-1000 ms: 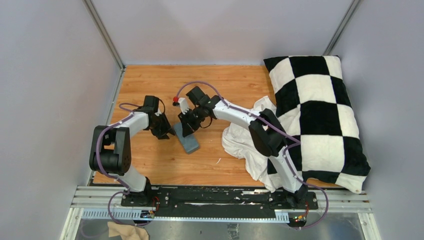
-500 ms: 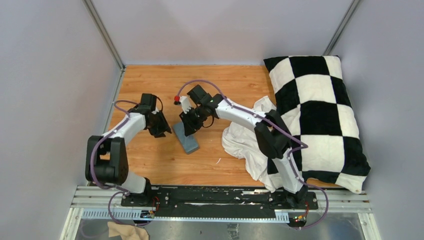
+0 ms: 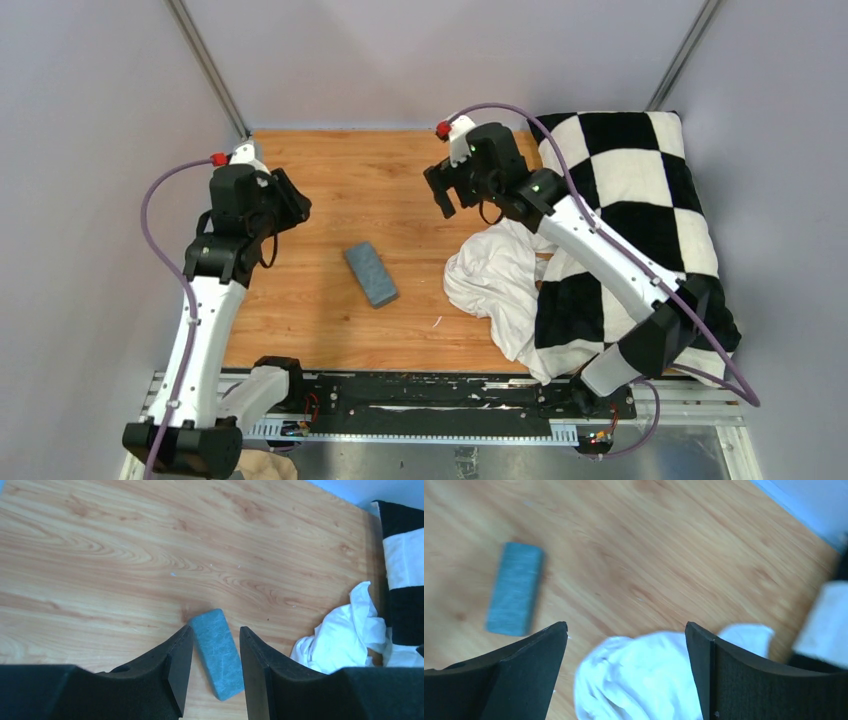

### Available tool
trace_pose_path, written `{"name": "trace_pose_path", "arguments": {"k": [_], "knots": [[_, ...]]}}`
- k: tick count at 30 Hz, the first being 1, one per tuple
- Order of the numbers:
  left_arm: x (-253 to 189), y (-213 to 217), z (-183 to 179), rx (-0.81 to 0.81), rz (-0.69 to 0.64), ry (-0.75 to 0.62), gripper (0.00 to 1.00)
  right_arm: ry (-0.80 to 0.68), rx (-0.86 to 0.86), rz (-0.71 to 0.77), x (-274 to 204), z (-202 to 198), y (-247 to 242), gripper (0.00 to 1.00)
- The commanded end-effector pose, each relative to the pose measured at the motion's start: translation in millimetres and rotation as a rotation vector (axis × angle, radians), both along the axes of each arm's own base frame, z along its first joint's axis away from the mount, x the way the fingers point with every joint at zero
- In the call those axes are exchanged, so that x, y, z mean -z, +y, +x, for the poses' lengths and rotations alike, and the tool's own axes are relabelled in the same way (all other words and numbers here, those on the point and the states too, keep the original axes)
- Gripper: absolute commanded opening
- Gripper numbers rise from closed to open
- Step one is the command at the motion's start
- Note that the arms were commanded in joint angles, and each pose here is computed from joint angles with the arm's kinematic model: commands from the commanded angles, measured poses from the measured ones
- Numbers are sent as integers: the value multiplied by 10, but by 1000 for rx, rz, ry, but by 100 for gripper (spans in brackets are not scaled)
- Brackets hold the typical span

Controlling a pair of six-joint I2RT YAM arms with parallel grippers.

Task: Organize the sunglasses
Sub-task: Reset both arms

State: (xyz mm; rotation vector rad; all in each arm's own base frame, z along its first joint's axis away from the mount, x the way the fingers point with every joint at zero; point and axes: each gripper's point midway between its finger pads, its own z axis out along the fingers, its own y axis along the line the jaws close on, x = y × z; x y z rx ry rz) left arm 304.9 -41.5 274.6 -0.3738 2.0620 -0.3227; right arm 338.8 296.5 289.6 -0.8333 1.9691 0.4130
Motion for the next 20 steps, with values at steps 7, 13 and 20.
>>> {"name": "trace_pose_path", "arguments": {"k": [7,13,20], "knots": [[28,273,-415,-67,134,-81,47,-135,650,-349,565,108,-1414,95],[405,248,-609,-64,103,-57,47,-71,741,-321,924,-83,-1575,94],[463,212,-629,-51,87,-55,47,-65,732,-289,1045,-149,-1592,92]]}}
